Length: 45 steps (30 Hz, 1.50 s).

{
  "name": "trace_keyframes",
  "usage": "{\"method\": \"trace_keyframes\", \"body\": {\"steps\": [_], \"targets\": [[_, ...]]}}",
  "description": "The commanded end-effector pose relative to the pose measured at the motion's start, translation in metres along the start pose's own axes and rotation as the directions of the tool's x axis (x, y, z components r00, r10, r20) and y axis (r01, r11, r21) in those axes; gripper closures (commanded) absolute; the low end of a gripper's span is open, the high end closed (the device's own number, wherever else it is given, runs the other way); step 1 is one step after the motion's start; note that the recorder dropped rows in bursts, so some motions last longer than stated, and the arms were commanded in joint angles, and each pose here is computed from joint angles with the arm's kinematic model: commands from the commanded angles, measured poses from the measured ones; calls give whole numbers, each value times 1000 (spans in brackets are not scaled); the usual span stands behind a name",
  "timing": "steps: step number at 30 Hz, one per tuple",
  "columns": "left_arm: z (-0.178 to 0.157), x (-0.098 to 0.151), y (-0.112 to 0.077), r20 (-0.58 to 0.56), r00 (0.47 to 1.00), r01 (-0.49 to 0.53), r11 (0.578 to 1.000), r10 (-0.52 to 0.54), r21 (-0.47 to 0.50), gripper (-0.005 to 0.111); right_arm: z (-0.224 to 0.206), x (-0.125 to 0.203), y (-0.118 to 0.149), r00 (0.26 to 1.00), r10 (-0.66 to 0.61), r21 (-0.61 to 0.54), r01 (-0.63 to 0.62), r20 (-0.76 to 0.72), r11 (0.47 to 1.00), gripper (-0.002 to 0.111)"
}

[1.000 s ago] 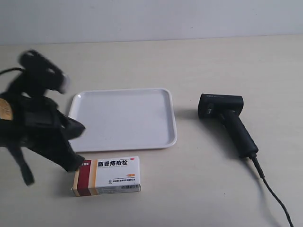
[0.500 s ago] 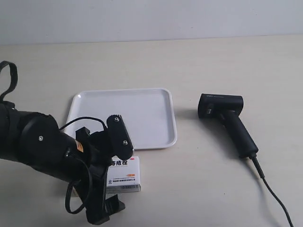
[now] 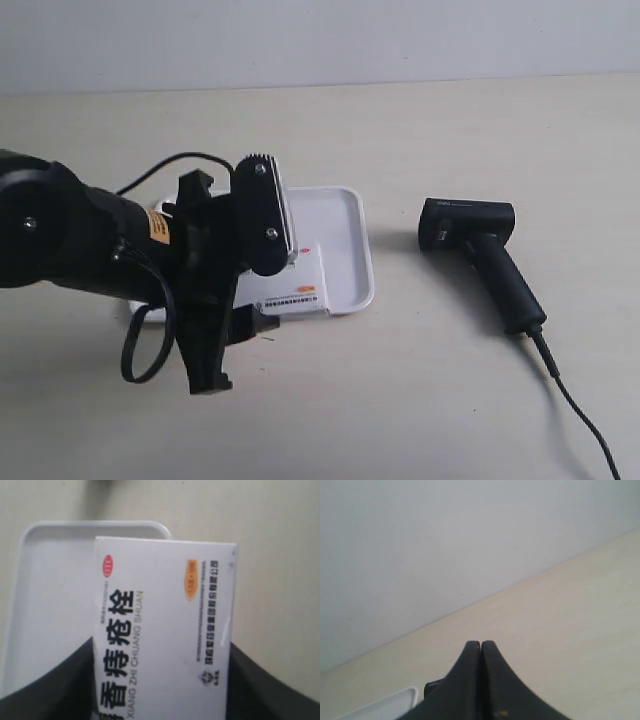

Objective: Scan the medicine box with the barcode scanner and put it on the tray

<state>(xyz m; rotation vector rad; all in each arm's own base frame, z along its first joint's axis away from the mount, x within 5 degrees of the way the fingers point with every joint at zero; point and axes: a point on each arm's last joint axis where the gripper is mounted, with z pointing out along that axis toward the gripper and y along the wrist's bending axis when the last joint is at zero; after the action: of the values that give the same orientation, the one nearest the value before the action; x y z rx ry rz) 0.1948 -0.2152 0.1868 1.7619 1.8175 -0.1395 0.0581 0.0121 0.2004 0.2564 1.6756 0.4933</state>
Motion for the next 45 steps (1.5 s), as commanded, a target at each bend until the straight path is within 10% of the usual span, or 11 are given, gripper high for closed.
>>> {"method": "trace_keyframes", "body": {"steps": [1,5,7,12,19,36,45], "targets": [[-3,16,20,-55,997,-63,997,61,-41,107,19,-12,11,989,-26,6,27,-147,1000,108],[11,41,35,-104,994,32,999,-35,-29,107,72,-13,24,877,-98,-51,83,-471,995,93],[13,40,37,-74,997,24,999,-26,-36,107,116,-2,28,741,-144,-140,68,-656,988,66],[12,37,44,-44,999,12,994,-17,-109,107,166,17,22,593,-171,-174,53,-787,983,40],[8,27,53,-19,1000,-5,991,3,-135,107,184,42,41,586,-316,-189,269,-746,944,41],[8,27,52,-23,1000,-8,993,5,-118,107,239,83,26,504,-294,-130,334,-812,933,41],[8,27,52,-21,1000,1,993,-3,-115,107,240,83,25,493,-331,-155,364,-805,918,78]]}}
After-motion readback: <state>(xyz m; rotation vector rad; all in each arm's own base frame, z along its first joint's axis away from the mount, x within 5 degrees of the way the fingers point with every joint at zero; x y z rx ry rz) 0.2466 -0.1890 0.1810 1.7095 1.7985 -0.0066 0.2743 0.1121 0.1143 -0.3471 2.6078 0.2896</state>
